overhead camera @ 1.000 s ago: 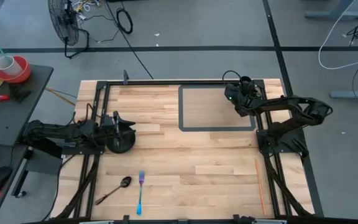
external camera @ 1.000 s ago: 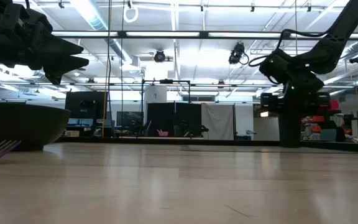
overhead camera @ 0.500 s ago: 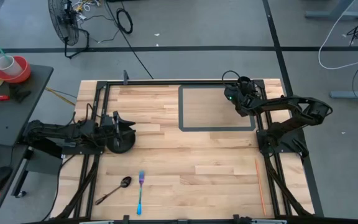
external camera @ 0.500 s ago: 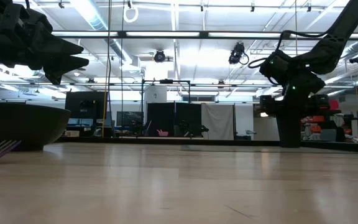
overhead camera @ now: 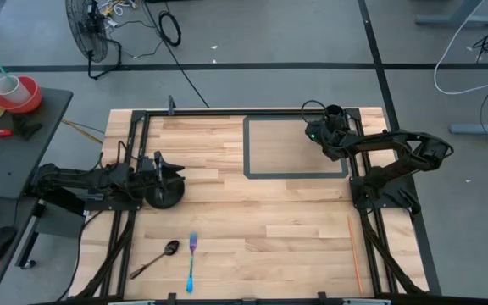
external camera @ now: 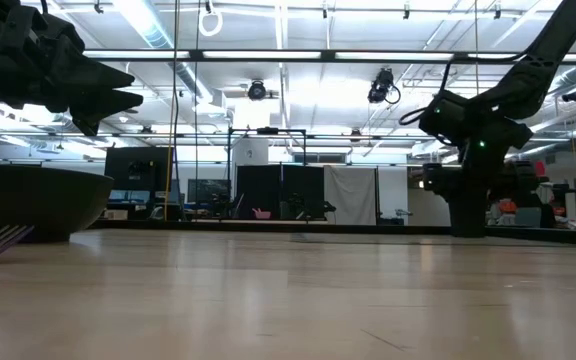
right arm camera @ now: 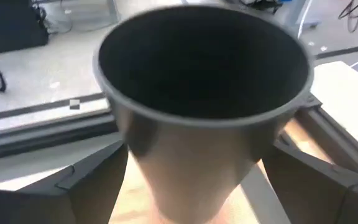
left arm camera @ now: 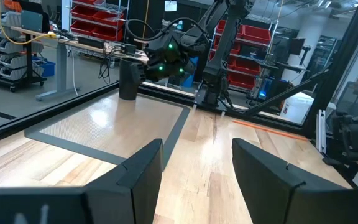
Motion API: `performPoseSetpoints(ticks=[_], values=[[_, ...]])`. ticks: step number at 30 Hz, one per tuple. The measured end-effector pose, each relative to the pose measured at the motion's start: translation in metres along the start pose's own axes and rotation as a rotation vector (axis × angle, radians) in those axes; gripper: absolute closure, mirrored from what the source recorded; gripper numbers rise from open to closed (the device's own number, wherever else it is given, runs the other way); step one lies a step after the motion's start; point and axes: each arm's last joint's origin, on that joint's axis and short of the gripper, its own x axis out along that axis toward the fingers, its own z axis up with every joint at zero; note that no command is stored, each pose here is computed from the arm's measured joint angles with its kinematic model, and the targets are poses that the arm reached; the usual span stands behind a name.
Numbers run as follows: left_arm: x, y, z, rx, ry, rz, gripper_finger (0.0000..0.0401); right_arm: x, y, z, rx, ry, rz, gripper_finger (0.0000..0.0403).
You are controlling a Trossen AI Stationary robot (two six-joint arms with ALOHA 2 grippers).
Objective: Pick & Place Utensil
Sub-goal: Put the black cup on the transparent mat, then put the black bowl on the transparent mat to the bottom left of the black cup
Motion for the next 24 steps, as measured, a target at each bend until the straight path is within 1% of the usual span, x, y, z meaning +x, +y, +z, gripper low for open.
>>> performPoseSetpoints(ticks=[3, 10, 13, 17, 21, 24], values=[[0.0, 0.0, 0.0, 0.0, 0.0, 0.0, 0.0204, -0.002, -0.001, -0.003, -0.041, 0.04, 0.015, 0.0035], [0.0, 0.0, 0.0, 0.0, 0.0, 0.0, 0.0204, -0.012, -0.005, -0.016, -0.152, 0.09, 0.0, 0.0037], [0.0, 0.0, 0.0, 0.0, 0.0, 0.0, 0.0204, -0.02, -0.005, -0.022, -0.209, 0.124, 0.029, 0.0037], [0.0, 0.0, 0.0, 0.0, 0.0, 0.0, 0.0204, -0.035, 0.0, -0.032, -0.32, 0.218, 0.154, 0.0039], [0.0, 0.0, 0.0, 0.0, 0.0, 0.0, 0.0204, -0.056, 0.005, -0.038, -0.359, 0.303, 0.315, 0.0049], [0.0, 0.0, 0.0, 0.0, 0.0, 0.0, 0.0204, -0.077, 0.015, -0.038, -0.374, 0.371, 0.471, 0.006]])
